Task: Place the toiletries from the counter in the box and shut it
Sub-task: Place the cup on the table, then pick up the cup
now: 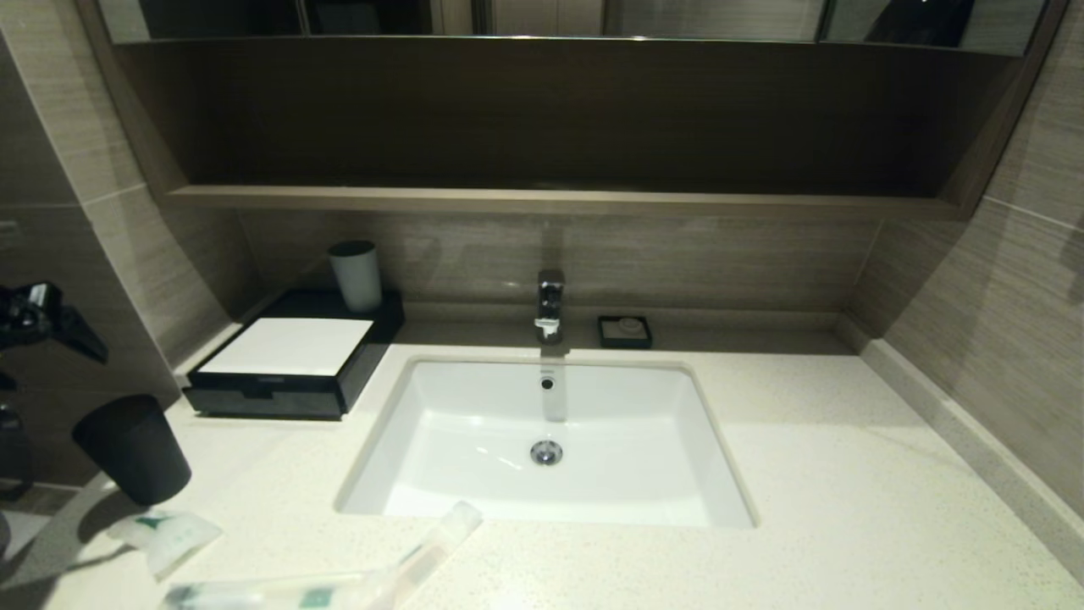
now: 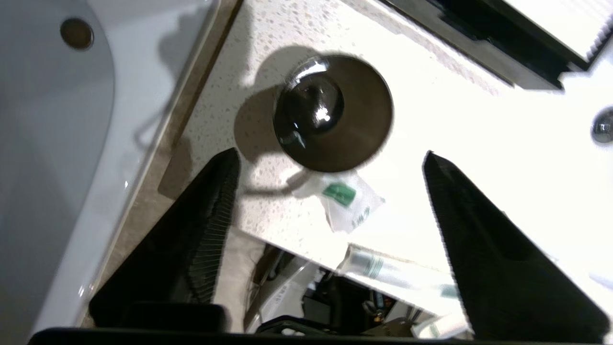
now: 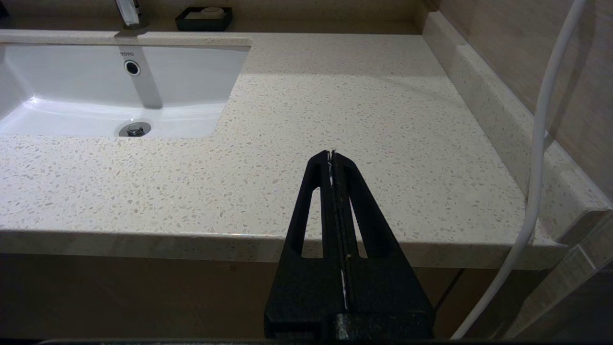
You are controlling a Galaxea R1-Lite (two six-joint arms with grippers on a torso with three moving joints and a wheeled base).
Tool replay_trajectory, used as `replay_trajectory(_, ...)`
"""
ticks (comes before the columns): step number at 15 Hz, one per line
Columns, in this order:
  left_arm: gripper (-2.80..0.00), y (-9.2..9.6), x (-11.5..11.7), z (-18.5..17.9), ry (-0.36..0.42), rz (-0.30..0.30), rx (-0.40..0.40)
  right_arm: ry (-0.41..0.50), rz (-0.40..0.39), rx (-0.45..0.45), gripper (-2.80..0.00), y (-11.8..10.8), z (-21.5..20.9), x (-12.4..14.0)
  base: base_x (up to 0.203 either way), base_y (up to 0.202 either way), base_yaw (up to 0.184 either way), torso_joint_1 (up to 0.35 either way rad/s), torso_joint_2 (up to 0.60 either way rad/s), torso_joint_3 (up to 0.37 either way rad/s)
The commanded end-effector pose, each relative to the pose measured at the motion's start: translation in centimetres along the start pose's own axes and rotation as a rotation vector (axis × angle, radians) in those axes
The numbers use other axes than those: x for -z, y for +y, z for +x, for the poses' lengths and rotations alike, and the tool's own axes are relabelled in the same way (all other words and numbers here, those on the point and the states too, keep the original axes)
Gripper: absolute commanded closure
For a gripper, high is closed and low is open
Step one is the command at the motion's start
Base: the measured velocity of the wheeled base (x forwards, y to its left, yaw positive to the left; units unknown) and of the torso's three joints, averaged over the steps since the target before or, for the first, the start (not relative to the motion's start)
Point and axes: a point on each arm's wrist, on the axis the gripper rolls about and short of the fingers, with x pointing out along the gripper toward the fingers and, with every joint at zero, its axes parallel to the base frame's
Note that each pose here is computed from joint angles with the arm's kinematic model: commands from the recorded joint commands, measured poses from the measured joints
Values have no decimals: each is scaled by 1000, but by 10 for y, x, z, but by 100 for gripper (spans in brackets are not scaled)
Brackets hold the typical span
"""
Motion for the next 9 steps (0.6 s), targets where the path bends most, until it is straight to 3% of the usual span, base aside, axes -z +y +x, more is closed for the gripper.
replay_trajectory(1, 0, -4, 27, -39, -72, 37, 5, 1, 0, 0, 0, 0, 0, 0, 0, 0, 0, 0, 0, 0)
replay_trajectory(3, 0, 2, 48, -32, -86, 102, 1, -1, 0, 0, 0, 0, 0, 0, 0, 0, 0, 0, 0, 0)
replay_trajectory(5, 0, 6, 65, -28, -160, 149, -20, 0, 0, 0, 0, 0, 0, 0, 0, 0, 0, 0, 0, 0)
replay_trajectory(9, 0, 18, 90, -33, -287, 180, -103, -1, 0, 0, 0, 0, 0, 0, 0, 0, 0, 0, 0, 0)
